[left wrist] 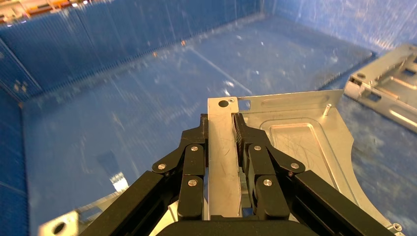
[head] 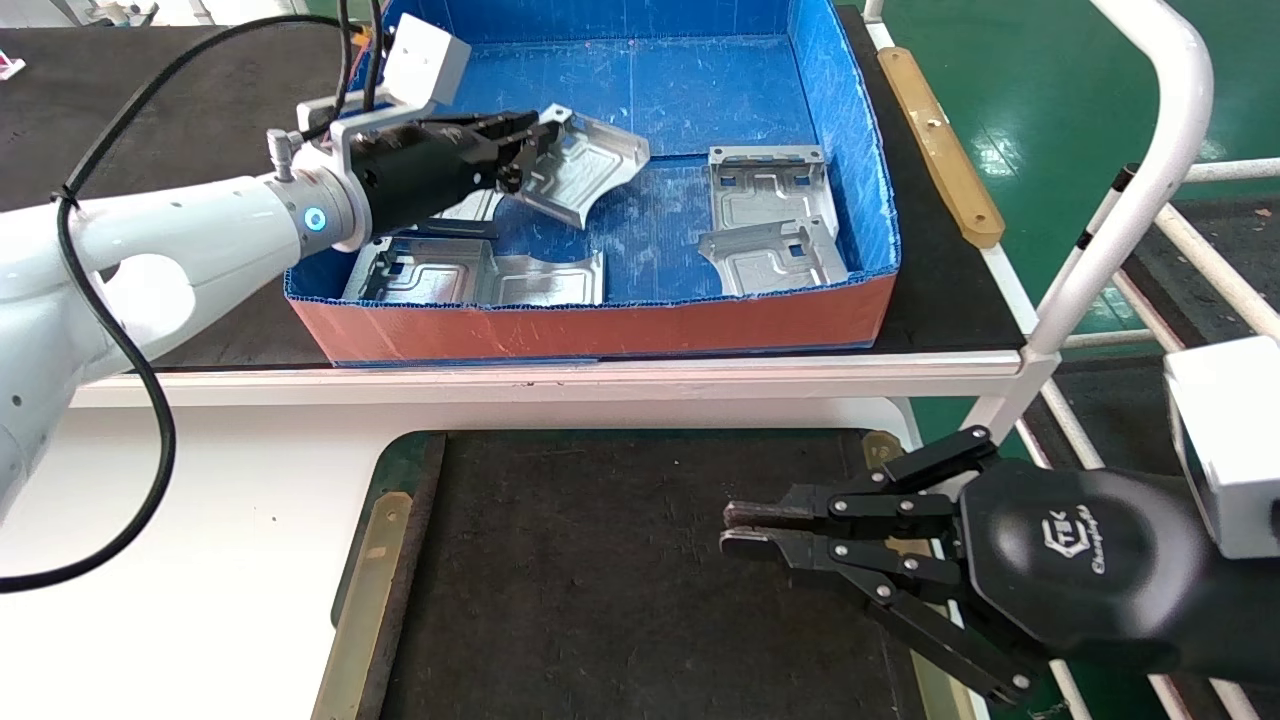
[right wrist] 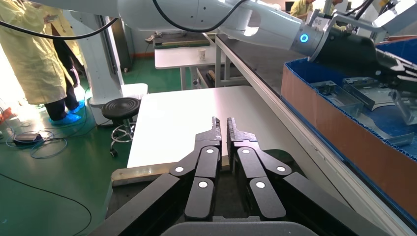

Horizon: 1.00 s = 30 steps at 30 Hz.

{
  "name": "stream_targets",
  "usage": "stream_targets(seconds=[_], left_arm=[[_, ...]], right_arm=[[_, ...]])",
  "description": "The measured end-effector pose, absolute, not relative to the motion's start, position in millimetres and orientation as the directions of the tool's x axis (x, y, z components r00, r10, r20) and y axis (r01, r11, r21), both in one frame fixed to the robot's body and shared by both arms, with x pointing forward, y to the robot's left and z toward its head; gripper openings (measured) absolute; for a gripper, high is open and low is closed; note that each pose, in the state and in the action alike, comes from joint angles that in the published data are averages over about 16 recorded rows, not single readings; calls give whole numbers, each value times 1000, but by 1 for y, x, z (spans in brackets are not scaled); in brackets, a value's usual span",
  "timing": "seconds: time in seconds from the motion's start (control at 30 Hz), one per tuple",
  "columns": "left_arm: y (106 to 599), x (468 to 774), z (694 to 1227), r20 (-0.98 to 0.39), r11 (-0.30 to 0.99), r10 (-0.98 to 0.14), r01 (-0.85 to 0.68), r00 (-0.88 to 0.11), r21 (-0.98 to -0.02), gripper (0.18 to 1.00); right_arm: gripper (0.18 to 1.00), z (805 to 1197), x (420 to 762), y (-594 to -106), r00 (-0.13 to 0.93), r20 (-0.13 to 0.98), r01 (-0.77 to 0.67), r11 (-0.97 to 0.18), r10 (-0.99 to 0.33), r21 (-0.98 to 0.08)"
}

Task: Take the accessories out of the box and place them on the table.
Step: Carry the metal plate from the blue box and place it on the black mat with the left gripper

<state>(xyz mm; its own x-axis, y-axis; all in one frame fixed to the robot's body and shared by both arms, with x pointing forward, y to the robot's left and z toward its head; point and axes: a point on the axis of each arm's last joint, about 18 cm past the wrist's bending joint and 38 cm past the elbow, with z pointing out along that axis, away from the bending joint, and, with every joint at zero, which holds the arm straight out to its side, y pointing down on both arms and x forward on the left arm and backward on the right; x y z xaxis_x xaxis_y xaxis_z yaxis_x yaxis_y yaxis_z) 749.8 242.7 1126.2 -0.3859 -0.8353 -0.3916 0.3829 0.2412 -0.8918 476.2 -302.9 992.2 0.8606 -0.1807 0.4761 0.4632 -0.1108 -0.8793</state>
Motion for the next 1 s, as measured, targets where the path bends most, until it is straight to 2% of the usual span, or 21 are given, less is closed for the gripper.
stream_targets(seconds=[0.27,0.47,1.0], left_arm=[[256,735,1138,-433,242,-808,447,-398,-861,283],[268,716,1141,-491,247,-762,512,-422,-823,283],[289,656,1117,-651,209,-559,672,-514,-710,283]], right_arm=[[270,992,476,-303,861,476,463,-111,-181,-879],[354,992,476,-303,861,476,463,-111,-181,-879],[722,992,476,-303,861,476,463,-111,-181,-879]])
